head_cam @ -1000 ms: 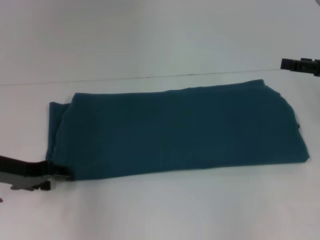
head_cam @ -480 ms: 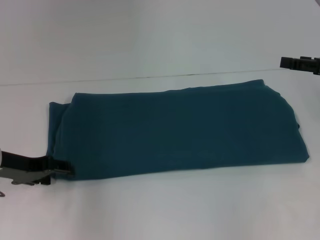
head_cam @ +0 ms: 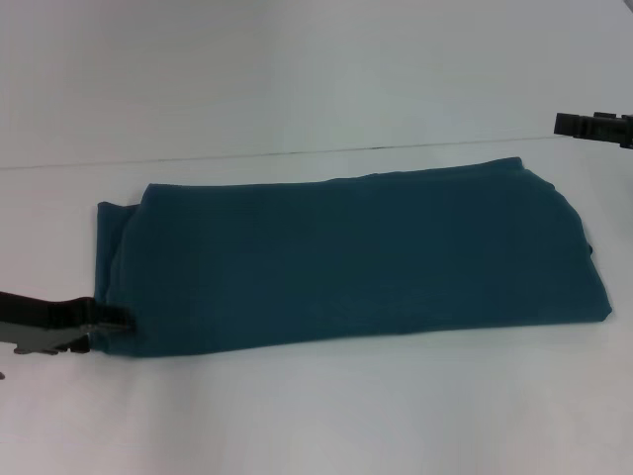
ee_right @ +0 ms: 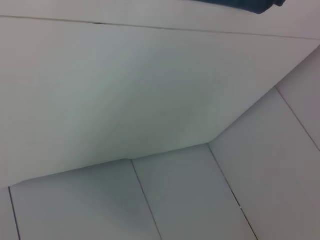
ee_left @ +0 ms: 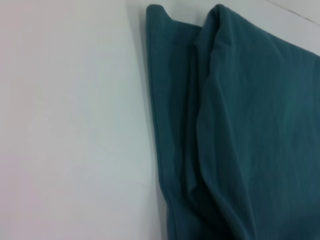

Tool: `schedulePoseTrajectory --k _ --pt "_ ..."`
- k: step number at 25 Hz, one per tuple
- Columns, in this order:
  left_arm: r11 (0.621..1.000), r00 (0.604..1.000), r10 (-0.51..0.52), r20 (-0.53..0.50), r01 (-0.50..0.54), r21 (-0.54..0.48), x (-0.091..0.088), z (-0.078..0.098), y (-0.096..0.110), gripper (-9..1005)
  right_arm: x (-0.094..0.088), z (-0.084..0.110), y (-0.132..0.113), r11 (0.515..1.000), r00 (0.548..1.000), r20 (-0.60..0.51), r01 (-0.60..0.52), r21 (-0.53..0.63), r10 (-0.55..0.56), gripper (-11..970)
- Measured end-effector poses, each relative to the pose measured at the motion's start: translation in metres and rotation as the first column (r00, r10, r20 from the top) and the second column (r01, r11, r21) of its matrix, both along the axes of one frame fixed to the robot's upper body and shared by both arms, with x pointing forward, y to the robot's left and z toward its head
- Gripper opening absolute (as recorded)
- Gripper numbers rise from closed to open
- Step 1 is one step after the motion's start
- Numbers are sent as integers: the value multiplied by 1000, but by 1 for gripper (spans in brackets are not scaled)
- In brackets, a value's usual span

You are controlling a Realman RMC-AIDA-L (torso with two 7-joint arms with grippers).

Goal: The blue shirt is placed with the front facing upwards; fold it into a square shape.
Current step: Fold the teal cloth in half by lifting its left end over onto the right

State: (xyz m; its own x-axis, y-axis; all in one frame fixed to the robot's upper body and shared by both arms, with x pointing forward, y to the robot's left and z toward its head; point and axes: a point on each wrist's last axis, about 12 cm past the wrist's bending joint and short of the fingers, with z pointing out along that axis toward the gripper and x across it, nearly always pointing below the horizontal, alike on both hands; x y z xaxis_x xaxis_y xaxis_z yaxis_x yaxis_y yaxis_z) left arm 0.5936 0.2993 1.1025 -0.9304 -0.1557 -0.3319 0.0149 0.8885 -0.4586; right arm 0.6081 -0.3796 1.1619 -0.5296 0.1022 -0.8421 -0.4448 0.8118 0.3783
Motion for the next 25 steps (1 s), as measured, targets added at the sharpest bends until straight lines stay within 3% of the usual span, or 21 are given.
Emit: schedulePoseTrajectory --k 25 --pt "1000 1000 15 9 -15 21 2 -4 1 699 0 0 0 1000 1000 0 0 1 0 899"
